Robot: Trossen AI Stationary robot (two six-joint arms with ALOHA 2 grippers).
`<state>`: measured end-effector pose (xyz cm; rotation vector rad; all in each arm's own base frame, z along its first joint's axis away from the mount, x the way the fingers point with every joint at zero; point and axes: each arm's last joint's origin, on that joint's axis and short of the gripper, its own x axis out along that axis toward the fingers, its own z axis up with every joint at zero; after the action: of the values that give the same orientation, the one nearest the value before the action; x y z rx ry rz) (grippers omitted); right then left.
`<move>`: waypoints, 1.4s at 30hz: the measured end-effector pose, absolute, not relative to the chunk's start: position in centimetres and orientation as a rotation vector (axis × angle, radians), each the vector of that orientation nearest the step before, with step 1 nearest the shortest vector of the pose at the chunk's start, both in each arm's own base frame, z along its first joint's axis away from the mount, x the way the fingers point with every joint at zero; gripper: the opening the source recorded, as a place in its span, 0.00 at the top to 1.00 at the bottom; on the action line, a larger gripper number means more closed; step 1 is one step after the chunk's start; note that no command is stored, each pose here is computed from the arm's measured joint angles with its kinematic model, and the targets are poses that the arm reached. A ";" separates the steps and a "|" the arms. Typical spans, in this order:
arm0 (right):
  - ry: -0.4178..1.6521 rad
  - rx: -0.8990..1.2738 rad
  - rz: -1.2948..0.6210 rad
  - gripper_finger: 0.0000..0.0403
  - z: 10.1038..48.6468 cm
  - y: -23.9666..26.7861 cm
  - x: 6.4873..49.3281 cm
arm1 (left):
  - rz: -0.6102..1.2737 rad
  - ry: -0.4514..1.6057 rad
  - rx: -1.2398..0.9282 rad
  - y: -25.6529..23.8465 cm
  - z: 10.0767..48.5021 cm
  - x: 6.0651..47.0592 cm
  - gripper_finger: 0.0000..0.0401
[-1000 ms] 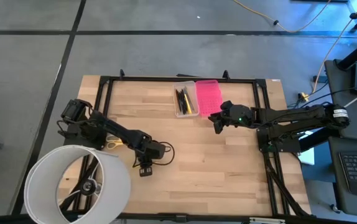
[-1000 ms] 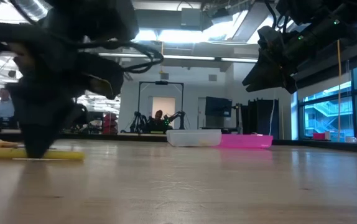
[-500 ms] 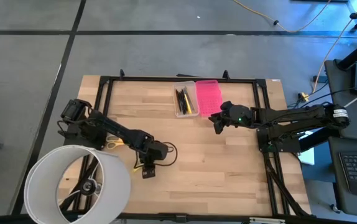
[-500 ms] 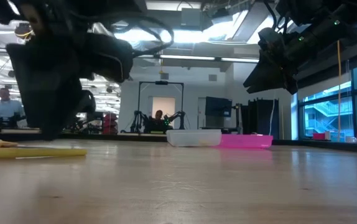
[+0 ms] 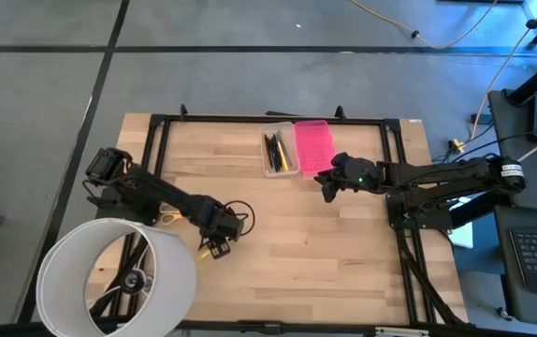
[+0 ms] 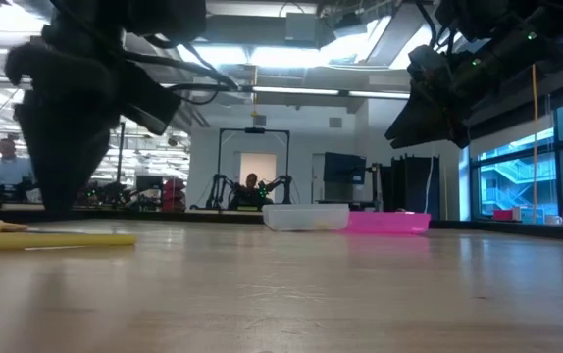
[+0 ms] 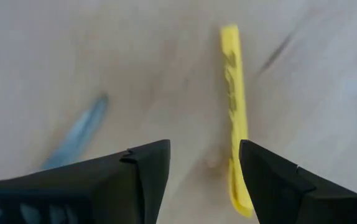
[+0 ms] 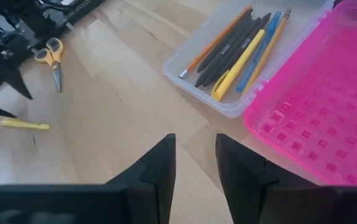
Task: Pick & place school supplies into a supply box
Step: Put the yellow pen into the transparent supply box
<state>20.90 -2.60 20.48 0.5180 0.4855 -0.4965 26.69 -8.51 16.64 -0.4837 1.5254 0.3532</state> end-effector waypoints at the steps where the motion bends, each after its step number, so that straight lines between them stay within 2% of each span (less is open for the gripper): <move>1: 0.488 0.518 -0.497 0.70 20.5 -2.6 20.9 | 0.346 1.533 -0.496 -8.7 16.6 26.6 0.54; 12: 0.507 0.521 -0.504 0.71 20.3 -2.6 20.8 | 0.374 1.548 -0.580 -9.8 16.7 26.3 0.55; 21: 0.504 0.523 -0.504 0.71 20.3 -2.6 20.8 | 0.379 1.558 -0.536 -11.3 15.8 26.0 0.56; 42: 0.504 0.524 -0.505 0.71 20.3 -2.6 20.8 | 0.378 1.642 -0.476 -11.8 13.4 26.4 0.69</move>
<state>20.78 -2.59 20.32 0.5237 0.5043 -0.5049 26.41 -11.85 13.42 -0.4760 1.6416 0.3780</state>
